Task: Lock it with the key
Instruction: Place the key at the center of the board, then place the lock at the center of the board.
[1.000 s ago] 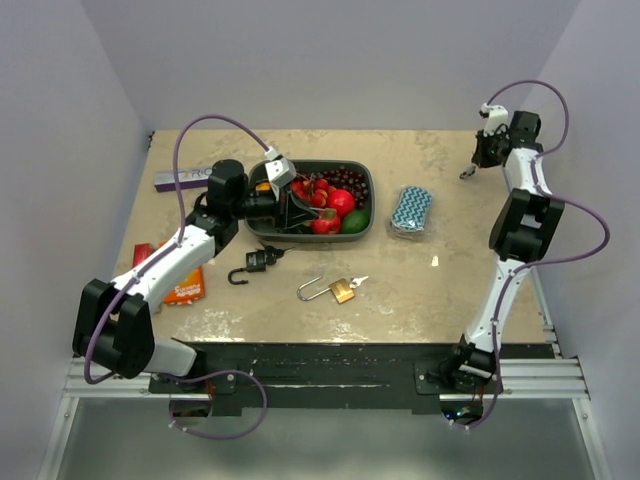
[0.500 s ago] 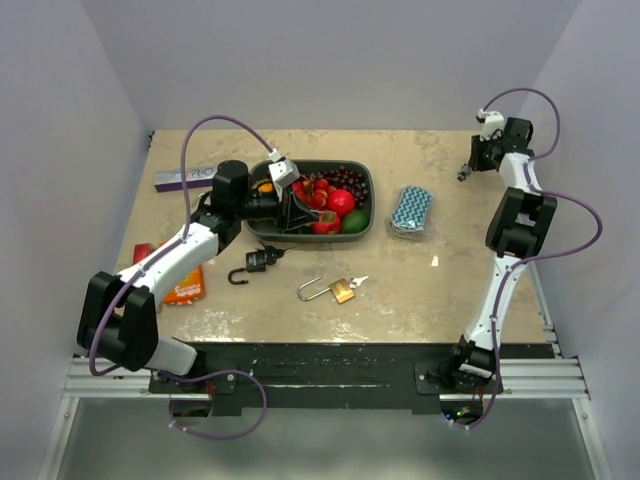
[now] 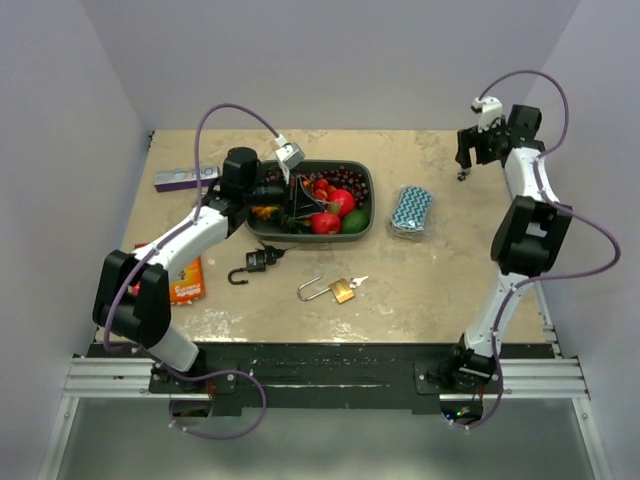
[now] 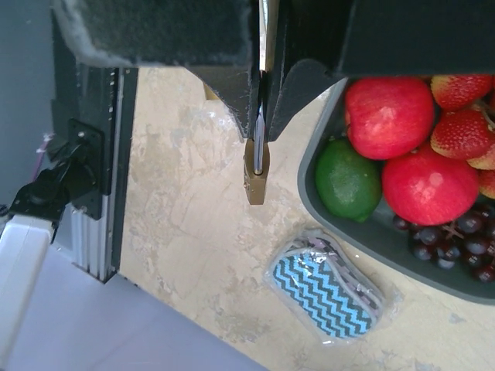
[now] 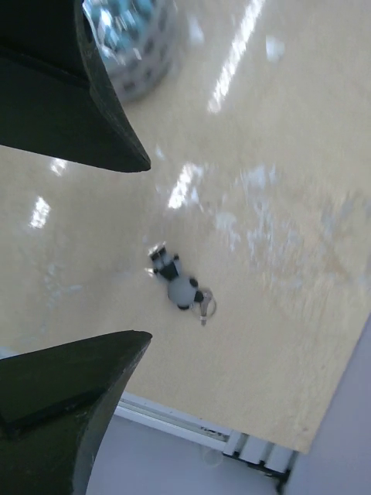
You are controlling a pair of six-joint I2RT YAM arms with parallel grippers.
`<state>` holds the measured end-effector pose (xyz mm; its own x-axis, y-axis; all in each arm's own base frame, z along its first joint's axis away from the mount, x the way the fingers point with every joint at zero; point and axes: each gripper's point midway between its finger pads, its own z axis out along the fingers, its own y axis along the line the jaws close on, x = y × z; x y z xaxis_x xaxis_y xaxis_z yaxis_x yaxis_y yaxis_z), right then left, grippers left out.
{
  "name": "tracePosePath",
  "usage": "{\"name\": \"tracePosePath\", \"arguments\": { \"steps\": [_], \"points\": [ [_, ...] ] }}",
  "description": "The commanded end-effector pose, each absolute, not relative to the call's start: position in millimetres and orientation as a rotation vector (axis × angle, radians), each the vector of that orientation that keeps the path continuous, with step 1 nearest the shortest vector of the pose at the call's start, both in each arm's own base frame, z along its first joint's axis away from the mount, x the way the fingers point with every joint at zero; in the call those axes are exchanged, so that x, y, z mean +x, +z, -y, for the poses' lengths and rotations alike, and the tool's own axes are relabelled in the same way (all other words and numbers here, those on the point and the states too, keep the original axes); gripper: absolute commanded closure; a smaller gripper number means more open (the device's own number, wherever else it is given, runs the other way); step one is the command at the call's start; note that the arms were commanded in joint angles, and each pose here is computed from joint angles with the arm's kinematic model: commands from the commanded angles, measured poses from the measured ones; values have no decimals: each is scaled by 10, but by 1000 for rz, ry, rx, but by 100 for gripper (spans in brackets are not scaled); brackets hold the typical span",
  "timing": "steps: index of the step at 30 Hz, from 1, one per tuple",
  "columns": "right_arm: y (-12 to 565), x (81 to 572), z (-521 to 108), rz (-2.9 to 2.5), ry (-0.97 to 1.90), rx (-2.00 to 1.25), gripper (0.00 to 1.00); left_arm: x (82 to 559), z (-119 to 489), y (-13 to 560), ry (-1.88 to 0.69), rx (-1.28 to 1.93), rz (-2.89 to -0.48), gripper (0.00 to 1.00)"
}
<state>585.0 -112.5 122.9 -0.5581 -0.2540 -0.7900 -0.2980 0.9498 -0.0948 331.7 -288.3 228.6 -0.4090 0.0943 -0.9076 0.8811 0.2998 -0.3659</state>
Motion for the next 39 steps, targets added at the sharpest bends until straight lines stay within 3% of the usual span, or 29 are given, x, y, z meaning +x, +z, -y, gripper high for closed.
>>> {"name": "tracePosePath", "arguments": {
  "steps": [1,10,16,25,32,39],
  "points": [
    [2337,5347,158,-1927,122,-748,13,3389,2987,2532,-1337,762,-1782,100],
    [2646,3893,-1762,-1584,360,-1271,11,3355,3086,2604,-1492,642,-1840,100],
    [2631,3471,-2341,-1407,411,-1420,14,3274,3178,2620,-1545,677,-1828,100],
    [2537,3321,-2633,-1293,396,-1536,23,3225,3241,2666,-1557,706,-1809,100],
    [2465,3314,-2680,-1257,331,-1584,48,3244,3254,2662,-1555,706,-1811,100],
    [2419,3334,-2649,-1264,277,-1589,62,3249,3257,2659,-1554,709,-1811,100]
  ]
}}
